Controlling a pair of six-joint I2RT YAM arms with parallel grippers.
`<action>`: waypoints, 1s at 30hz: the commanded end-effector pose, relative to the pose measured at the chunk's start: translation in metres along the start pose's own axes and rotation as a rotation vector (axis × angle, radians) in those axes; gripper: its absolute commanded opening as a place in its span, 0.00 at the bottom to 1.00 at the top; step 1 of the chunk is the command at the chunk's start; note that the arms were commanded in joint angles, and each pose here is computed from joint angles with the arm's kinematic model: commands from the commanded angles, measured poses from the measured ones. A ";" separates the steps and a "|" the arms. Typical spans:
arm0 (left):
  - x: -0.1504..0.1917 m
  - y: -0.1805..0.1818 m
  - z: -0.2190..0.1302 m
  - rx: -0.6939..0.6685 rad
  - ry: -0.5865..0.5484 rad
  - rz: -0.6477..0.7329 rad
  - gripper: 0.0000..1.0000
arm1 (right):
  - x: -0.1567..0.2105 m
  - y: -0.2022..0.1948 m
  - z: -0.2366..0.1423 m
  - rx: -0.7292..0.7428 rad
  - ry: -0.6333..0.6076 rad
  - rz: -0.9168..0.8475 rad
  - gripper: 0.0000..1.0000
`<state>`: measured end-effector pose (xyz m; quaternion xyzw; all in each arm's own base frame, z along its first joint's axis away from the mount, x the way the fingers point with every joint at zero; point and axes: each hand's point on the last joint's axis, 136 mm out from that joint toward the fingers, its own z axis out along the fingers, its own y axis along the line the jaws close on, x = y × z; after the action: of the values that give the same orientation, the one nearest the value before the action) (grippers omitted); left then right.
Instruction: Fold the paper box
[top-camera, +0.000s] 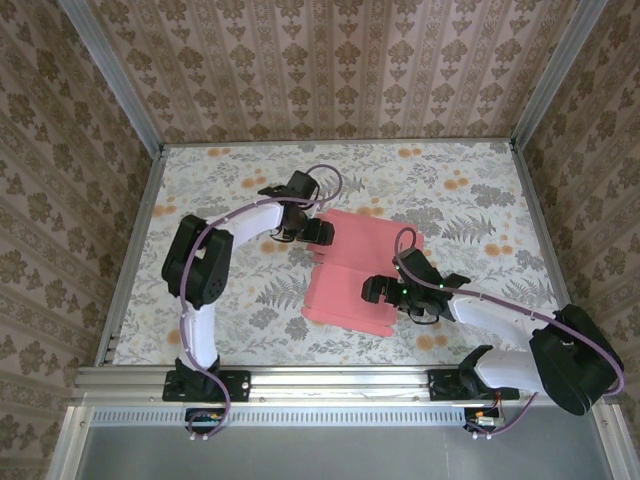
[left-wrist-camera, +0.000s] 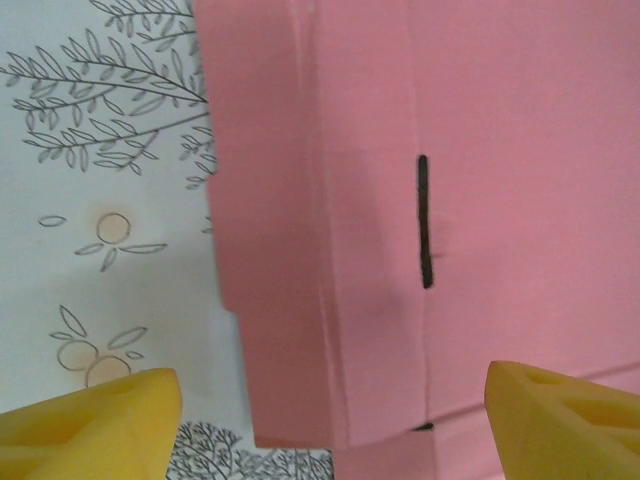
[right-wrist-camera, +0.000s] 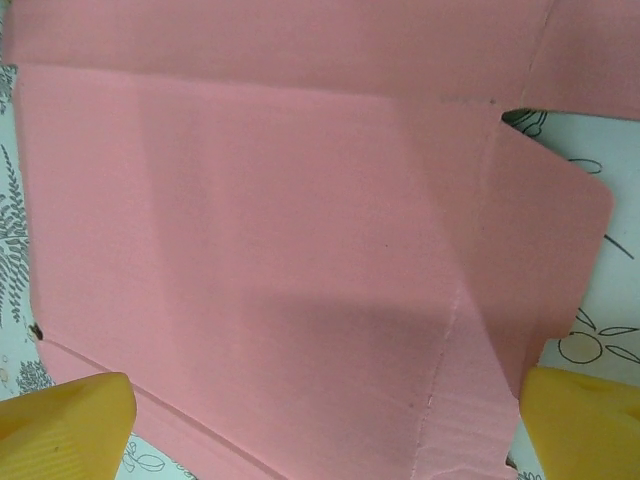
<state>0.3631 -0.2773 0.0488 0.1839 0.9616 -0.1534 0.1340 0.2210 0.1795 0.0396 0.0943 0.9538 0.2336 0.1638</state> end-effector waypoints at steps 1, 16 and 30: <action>-0.001 0.012 -0.001 -0.054 0.024 0.033 0.77 | 0.007 -0.002 0.006 0.005 0.027 0.003 1.00; -0.007 0.019 0.015 0.006 0.039 0.017 0.75 | 0.012 -0.020 0.010 0.084 0.038 0.010 1.00; -0.010 -0.002 0.027 0.132 0.053 0.013 0.77 | 0.014 -0.023 0.015 0.097 0.047 0.008 1.00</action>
<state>0.3777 -0.2759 0.0325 0.1896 0.9591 -0.1804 0.1077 0.2213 0.1780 0.0305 0.0959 0.9579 0.2196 0.1582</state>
